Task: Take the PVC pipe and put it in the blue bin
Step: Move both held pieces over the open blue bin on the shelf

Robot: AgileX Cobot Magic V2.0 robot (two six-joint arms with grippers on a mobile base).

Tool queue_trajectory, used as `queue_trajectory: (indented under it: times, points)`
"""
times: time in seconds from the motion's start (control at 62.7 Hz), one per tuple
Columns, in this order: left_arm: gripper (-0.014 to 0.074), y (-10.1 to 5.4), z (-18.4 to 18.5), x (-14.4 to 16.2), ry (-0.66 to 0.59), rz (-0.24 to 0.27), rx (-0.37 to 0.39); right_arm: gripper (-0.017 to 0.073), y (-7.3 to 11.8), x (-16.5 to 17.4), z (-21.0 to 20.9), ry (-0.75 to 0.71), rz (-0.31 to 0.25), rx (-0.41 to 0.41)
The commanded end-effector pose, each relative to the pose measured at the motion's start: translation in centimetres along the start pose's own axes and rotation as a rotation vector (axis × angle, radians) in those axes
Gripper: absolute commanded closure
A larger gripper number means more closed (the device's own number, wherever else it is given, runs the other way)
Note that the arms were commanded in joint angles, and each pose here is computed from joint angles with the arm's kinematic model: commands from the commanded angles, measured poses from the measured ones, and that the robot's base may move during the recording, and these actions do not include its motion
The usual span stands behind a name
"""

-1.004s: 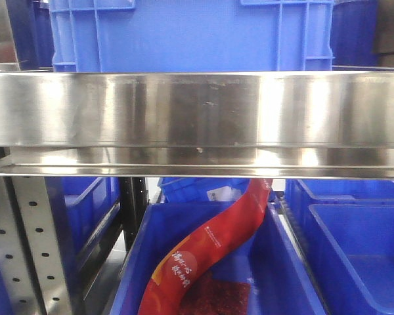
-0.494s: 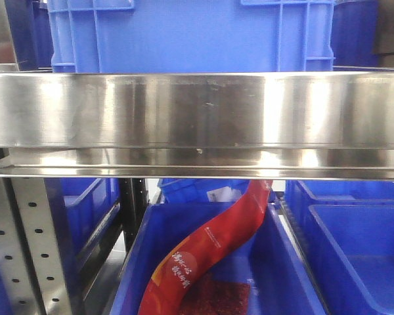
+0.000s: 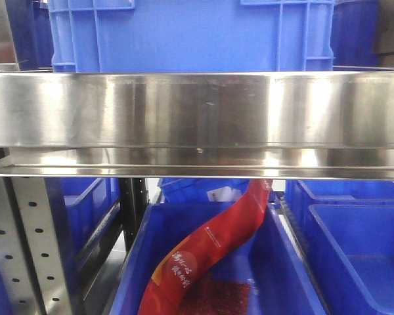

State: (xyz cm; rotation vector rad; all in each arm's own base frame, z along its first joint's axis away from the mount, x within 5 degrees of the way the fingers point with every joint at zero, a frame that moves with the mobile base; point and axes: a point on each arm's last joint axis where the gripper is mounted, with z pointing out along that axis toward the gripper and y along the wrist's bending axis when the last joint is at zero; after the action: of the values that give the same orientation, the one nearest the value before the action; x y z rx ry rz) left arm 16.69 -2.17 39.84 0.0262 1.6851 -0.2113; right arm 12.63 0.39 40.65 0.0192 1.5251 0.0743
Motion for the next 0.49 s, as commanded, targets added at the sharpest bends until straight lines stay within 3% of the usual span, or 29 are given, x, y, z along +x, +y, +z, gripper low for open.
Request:
queue_trajectory:
  times: [0.0,0.08,0.271,0.478]
  points:
    - [0.0704,-0.3,0.3,-0.6,-0.011,0.033,0.013,0.0727,0.1,-0.4,0.2,-0.026,0.006,-0.010]
    - [0.0704,-1.3,0.9,-1.6,0.045,0.092,0.071,0.0727,0.7,-0.6,1.4,0.029,0.007,-0.050]
    - [0.0704,-4.8,3.4,-4.3,0.038,0.162,0.215,0.0727,4.0,-1.6,5.3,0.154,-0.004,-0.213]
    - [0.0704,-8.0,7.3,-7.2,0.095,0.183,0.308,0.0727,7.7,-2.8,10.4,0.302,-0.035,-0.313]
